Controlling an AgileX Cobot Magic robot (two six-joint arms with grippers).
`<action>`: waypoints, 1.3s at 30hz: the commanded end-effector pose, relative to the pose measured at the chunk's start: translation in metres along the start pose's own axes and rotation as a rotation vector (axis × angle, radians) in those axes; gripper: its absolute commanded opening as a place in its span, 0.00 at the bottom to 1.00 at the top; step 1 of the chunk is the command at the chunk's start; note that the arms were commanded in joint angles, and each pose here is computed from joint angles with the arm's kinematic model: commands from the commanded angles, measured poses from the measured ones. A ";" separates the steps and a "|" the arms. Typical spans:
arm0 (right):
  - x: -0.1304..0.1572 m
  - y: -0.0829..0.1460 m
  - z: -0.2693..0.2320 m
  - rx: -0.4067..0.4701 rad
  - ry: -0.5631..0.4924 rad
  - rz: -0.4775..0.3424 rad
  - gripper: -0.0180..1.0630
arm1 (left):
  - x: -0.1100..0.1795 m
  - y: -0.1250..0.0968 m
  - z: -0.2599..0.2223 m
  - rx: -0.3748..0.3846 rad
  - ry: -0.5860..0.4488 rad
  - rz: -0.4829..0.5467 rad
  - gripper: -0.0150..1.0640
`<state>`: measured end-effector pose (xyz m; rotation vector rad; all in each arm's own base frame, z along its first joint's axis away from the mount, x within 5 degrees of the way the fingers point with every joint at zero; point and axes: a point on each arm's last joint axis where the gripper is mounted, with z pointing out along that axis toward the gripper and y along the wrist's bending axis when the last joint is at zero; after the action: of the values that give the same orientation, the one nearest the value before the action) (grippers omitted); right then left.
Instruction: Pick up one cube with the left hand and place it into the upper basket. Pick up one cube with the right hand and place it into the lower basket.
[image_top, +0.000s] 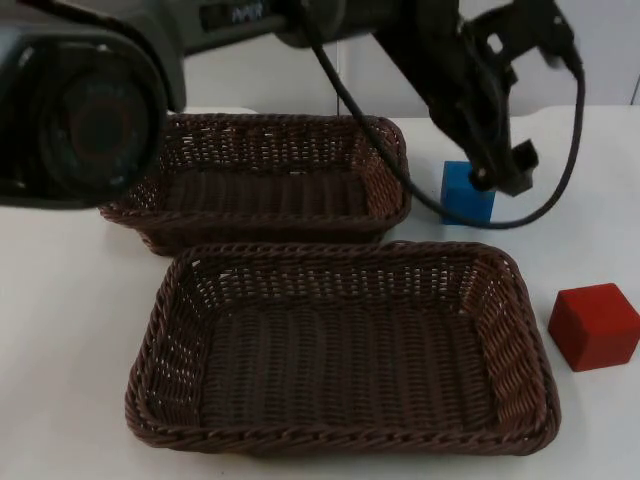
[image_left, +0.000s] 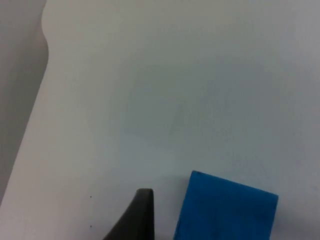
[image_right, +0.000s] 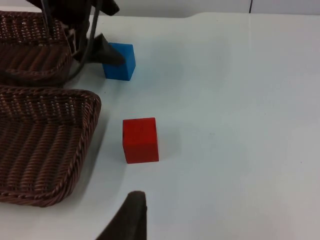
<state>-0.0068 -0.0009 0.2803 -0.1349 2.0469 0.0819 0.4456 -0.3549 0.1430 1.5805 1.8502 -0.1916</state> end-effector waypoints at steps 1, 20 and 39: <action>0.001 0.000 0.000 0.006 -0.003 0.003 0.99 | -0.002 0.001 0.003 -0.027 -0.019 0.032 0.99; 0.001 0.001 0.000 -0.002 -0.003 -0.002 0.99 | 0.006 -0.001 0.010 -0.048 0.041 0.124 0.99; 0.001 0.001 0.000 -0.002 -0.003 -0.002 0.99 | 0.006 -0.001 0.011 -0.052 0.039 0.038 0.99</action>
<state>-0.0068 -0.0003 0.2803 -0.1354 2.0470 0.0903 0.4504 -0.3525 0.1277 1.6044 1.8423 -0.0917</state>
